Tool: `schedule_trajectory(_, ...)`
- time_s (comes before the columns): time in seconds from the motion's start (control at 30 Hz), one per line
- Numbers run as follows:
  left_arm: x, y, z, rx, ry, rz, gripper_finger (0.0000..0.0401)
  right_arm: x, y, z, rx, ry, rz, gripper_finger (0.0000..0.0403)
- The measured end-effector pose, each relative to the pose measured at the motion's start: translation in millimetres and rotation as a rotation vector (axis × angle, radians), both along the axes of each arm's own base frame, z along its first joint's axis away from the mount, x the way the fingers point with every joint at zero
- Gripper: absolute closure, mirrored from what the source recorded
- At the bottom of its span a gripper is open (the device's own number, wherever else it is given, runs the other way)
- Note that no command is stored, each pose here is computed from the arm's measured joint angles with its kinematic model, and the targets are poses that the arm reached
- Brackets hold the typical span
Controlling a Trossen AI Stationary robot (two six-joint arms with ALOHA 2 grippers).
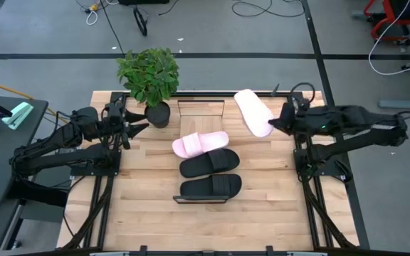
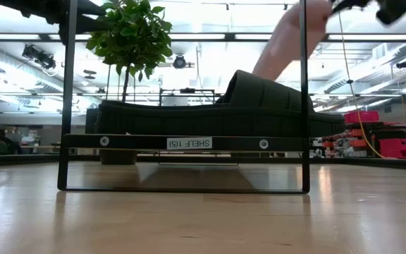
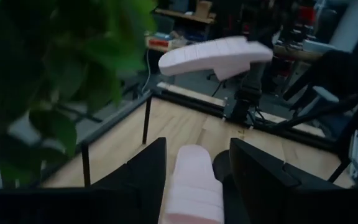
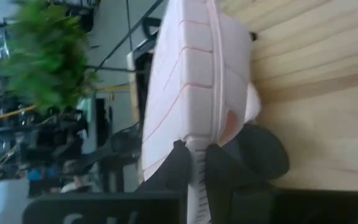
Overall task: Pick and place slides into the shelf
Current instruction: Put the pink slipper on the shelf
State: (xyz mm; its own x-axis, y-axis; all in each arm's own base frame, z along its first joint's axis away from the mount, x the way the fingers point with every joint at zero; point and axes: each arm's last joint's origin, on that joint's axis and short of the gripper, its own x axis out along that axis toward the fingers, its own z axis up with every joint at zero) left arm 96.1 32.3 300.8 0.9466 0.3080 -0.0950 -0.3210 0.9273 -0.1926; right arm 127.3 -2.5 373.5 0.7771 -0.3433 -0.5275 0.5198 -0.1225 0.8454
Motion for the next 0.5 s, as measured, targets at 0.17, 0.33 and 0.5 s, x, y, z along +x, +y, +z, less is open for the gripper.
schedule_trajectory(0.17,6,-2,4,0.190,0.015,-0.046,0.0211,2,7,42,0.016,-0.006,0.071,0.0373)
schedule_trajectory(0.33,25,-2,6,0.449,0.068,-0.108,0.0202,19,12,60,0.057,0.004,0.139,0.0373)
schedule_trajectory(0.5,52,-3,6,0.636,0.099,-0.106,0.0192,37,16,65,0.084,0.024,0.195,0.0373)
